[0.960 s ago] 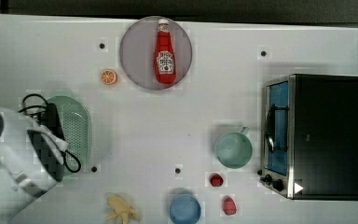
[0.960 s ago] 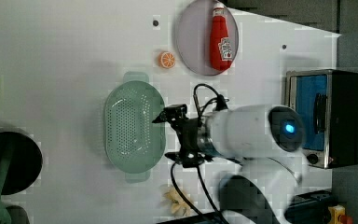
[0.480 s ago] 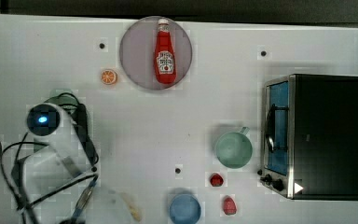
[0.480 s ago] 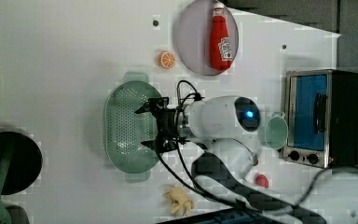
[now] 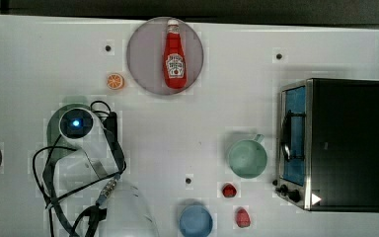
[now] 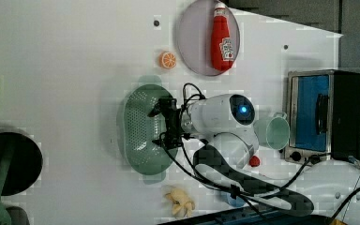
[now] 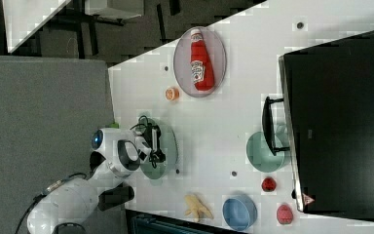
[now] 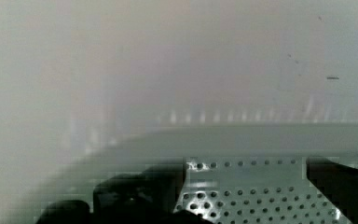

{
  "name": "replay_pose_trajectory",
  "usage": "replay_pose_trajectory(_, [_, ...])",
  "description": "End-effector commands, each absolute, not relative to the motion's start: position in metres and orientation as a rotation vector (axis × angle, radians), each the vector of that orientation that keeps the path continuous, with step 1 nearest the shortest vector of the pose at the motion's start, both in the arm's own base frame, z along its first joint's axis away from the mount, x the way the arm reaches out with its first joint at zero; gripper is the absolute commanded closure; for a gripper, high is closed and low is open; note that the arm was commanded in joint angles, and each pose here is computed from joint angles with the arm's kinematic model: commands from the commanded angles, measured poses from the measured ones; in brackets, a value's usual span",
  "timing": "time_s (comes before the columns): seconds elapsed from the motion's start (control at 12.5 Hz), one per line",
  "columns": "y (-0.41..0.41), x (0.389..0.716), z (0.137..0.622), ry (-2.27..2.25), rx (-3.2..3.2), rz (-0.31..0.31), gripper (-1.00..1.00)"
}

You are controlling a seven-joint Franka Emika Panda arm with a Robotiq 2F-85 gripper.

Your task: Drag strainer left to right.

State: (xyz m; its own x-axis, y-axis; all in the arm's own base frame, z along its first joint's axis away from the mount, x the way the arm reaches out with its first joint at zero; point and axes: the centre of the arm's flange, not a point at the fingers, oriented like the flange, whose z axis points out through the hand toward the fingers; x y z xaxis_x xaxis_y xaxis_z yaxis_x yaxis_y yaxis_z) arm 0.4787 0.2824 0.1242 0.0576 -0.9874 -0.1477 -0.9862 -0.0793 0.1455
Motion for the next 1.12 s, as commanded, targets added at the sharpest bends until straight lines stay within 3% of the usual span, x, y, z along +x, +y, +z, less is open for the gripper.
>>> replay_pose_trajectory(0.08, [0.270,0.491,0.145,-2.201,2.226,-0.259,-1.00])
replay_pose_trajectory(0.48, [0.203,0.488,0.153,-2.263,2.122,-0.165,-1.00])
replay_pose_trajectory(1.12, [0.083,0.489,0.154,-2.208,2.120,-0.090,-1.00])
